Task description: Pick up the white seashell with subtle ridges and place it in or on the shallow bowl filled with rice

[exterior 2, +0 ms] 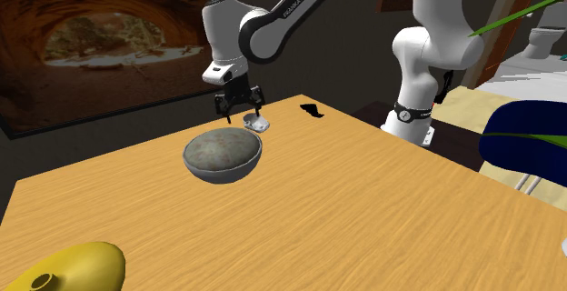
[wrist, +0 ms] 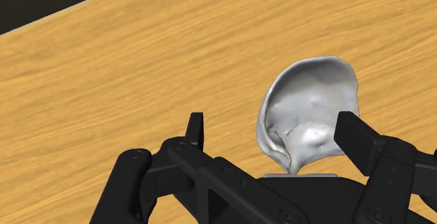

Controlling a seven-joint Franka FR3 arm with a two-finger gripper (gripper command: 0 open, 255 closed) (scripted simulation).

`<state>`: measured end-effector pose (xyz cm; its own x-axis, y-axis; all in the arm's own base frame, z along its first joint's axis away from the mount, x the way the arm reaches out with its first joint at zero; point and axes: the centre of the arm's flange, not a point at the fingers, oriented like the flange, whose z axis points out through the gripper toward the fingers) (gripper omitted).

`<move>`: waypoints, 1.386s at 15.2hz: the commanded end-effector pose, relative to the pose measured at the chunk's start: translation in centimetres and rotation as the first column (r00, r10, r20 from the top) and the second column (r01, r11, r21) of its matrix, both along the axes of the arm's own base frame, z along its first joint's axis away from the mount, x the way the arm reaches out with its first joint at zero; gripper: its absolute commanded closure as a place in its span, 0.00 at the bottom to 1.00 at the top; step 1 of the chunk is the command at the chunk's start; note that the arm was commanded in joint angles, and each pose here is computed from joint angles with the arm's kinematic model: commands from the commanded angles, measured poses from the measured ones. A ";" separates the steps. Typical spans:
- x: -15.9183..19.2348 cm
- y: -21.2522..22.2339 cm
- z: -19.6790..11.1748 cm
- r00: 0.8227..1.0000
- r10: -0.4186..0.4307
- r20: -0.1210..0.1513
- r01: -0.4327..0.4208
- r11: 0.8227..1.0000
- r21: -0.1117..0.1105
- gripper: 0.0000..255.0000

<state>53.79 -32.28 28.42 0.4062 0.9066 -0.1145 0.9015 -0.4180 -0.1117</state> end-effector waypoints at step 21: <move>0.0 -0.1 2.4 1.000 0.000 0.000 0.000 1.000 0.000 1.00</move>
<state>53.79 -32.45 30.22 0.4061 0.9066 -0.1145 0.9017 -0.4179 -0.1112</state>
